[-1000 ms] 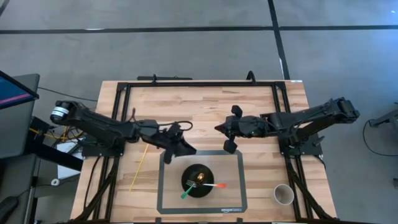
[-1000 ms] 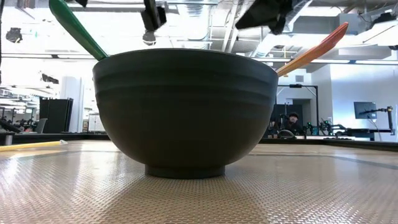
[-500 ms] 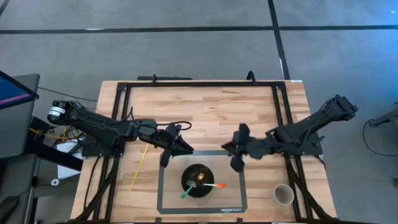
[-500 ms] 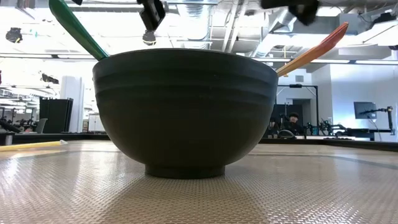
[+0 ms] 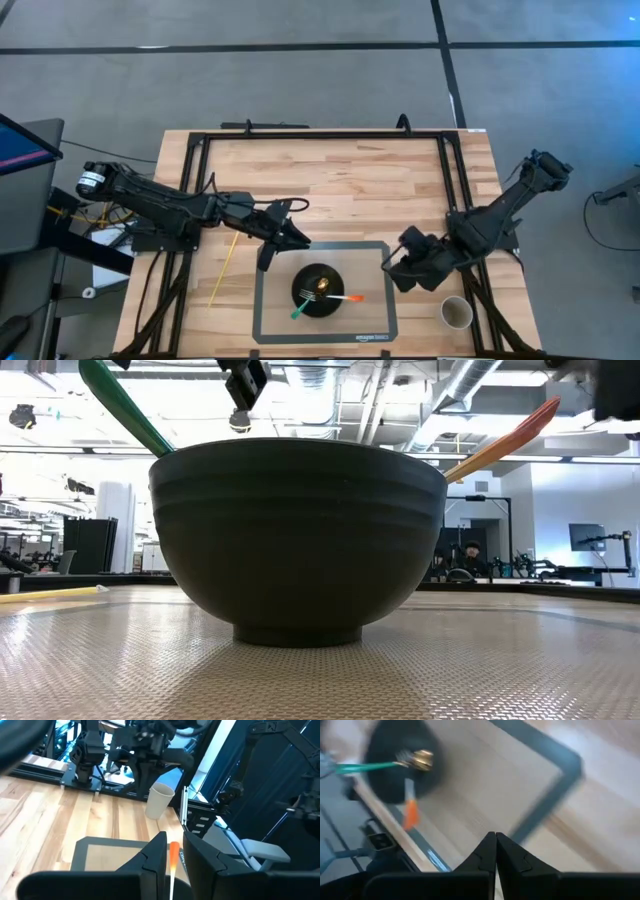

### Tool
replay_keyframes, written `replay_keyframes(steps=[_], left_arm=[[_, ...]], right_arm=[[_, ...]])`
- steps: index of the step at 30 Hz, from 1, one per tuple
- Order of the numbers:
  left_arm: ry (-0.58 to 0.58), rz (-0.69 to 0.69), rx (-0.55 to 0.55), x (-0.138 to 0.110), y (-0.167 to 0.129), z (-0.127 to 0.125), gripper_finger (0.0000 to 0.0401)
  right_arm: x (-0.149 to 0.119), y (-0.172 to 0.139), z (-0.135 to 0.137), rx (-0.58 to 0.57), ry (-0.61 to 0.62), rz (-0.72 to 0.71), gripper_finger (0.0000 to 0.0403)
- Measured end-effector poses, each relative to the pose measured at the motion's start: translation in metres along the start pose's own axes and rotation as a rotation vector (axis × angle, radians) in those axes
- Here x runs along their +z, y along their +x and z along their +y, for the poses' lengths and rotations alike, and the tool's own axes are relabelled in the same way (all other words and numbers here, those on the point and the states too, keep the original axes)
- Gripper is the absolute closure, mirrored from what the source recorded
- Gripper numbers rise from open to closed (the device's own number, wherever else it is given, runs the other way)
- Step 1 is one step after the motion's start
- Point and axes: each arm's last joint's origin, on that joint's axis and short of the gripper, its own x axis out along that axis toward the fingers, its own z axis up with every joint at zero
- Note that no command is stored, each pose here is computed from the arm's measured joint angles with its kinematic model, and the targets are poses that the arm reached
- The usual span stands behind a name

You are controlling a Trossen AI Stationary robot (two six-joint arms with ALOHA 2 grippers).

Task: Pick & Place Utensil
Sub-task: Put the white cup on the transparent mat

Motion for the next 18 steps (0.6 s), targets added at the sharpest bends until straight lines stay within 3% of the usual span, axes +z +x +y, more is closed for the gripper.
replay_keyframes(steps=[10, 14, 18], left_arm=[[0.000, 0.008, 0.003, -0.001, 0.000, 0.000, 0.0337], [0.039, 0.009, 0.003, -0.001, 0.000, 0.000, 0.0337], [0.074, 0.004, 0.025, -0.001, 0.000, 0.001, 0.0337]], right_arm=[[-0.021, -0.003, -0.008, -0.147, 0.219, 0.207, 0.0403], [-0.032, -0.007, 0.011, -0.199, 0.227, 0.302, 0.0403], [-0.041, -0.014, 0.036, -0.331, 0.193, 0.342, 0.0403]])
